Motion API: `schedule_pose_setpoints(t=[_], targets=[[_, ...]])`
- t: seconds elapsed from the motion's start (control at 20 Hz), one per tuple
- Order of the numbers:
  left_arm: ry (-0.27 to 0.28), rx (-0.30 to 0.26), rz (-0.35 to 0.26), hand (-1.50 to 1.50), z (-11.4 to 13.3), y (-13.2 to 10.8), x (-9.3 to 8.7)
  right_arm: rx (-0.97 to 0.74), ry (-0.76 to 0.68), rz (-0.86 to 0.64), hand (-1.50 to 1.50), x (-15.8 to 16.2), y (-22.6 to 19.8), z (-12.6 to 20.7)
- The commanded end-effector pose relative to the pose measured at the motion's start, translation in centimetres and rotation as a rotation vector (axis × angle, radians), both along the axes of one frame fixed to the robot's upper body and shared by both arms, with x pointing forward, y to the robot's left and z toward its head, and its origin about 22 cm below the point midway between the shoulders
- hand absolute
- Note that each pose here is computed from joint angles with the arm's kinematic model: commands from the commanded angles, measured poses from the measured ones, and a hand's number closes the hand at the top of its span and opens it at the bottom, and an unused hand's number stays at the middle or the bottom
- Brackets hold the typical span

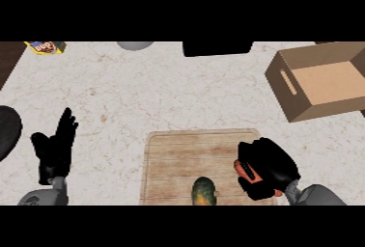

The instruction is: Pick the sweet potato from the cutting board and place it in the cardboard box

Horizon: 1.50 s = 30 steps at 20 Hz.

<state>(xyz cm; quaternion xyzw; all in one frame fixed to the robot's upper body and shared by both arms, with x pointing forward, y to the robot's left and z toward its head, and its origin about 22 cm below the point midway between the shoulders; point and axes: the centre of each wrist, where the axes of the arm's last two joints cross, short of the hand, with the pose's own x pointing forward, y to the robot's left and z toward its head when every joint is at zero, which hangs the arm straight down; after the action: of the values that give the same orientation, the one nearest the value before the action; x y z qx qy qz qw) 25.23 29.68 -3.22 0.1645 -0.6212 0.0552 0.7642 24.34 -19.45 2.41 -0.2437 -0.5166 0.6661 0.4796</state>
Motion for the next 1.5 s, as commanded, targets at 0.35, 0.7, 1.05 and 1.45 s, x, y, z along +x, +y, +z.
schedule_pose_setpoints(t=[0.35, 0.7, 1.05, 1.45], targets=[[0.012, 0.000, 0.053, 0.00, -0.1, 1.3, -1.3, 0.182, -0.227, 0.272, 1.50, -3.1, -14.3, 9.4], [-0.008, -0.010, 0.043, 0.00, -0.9, 0.1, -1.2, 0.337, -0.349, 0.191, 1.50, -3.1, -23.5, 16.8], [-0.015, 0.010, -0.031, 0.00, 1.3, 0.5, 0.2, 0.353, -0.456, 0.045, 1.50, -6.0, -32.3, 22.0], [-0.027, 0.020, -0.095, 0.00, 0.4, -2.9, 1.0, 0.424, -0.450, -0.062, 1.50, -1.7, -33.8, 22.2]])
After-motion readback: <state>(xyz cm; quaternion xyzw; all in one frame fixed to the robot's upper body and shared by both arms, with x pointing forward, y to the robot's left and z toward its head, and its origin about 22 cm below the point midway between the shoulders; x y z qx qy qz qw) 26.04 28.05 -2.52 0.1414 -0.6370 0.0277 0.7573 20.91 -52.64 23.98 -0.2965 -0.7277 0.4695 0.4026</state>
